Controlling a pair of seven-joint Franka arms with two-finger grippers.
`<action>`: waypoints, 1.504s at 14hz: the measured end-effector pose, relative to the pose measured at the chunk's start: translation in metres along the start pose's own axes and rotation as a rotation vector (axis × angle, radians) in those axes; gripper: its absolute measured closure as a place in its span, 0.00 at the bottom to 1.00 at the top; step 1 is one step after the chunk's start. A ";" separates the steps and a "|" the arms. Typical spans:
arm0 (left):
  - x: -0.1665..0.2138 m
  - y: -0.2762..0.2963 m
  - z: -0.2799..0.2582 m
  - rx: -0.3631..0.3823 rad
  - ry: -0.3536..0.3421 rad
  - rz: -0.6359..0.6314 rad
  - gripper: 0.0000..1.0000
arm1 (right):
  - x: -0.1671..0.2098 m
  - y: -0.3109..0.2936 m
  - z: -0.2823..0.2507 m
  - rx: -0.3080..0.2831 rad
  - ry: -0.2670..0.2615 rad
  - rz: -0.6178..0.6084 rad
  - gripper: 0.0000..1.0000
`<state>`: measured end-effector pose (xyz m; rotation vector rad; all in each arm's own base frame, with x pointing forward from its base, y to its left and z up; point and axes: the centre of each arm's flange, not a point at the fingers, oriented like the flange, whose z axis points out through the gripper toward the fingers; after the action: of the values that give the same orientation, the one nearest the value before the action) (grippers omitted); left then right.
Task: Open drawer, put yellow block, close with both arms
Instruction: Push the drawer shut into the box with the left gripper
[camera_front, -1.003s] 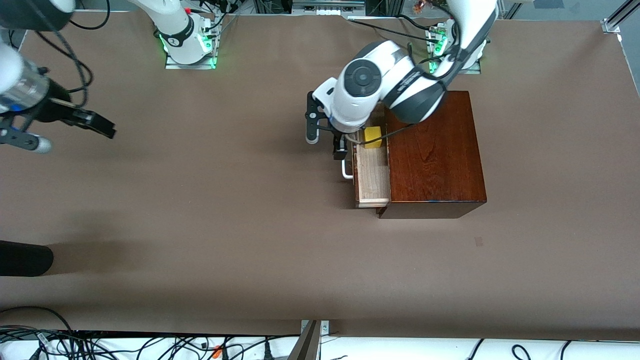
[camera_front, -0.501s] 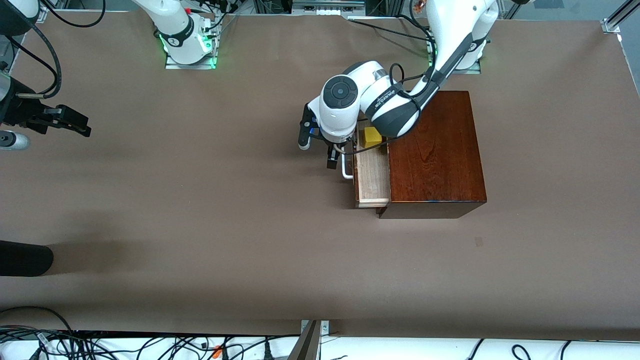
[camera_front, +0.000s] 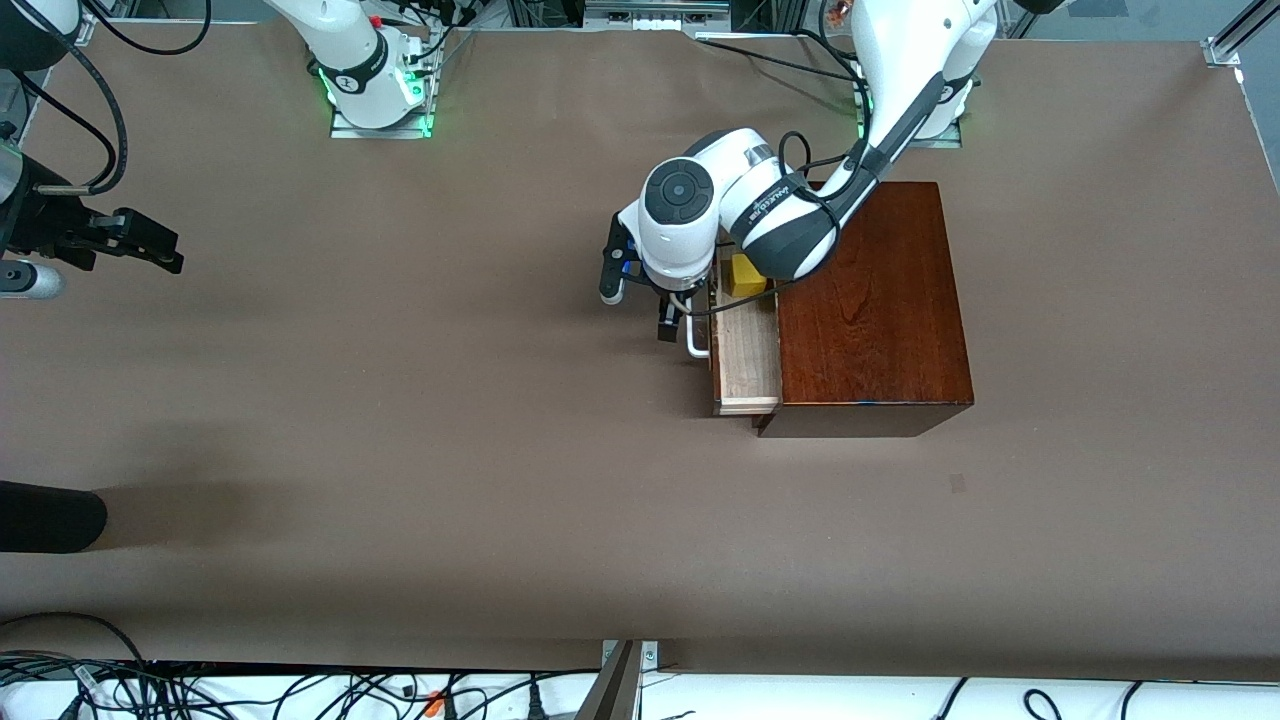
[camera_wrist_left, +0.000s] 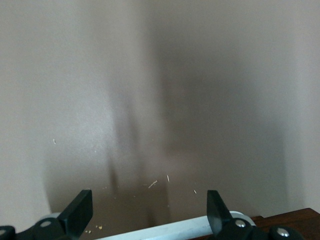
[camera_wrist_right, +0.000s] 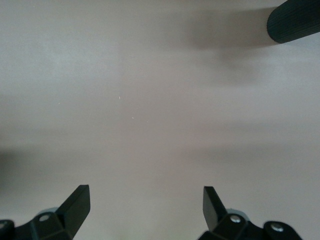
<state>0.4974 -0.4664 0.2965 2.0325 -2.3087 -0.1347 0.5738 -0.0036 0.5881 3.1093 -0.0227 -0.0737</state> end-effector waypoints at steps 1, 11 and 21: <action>-0.003 0.000 0.001 -0.010 -0.011 -0.003 0.00 | 0.000 0.000 0.000 0.000 0.000 0.000 0.00; -0.067 -0.030 0.001 -0.087 -0.065 -0.097 0.00 | -0.001 -0.002 0.001 0.000 -0.006 -0.003 0.00; -0.070 -0.037 -0.039 -0.098 0.039 -0.233 0.00 | -0.001 -0.004 0.003 0.000 -0.012 -0.007 0.00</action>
<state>0.5467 -0.4025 0.3317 2.2250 -1.9945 -0.2120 0.5728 0.0003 0.5848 3.1093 -0.0120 -0.0926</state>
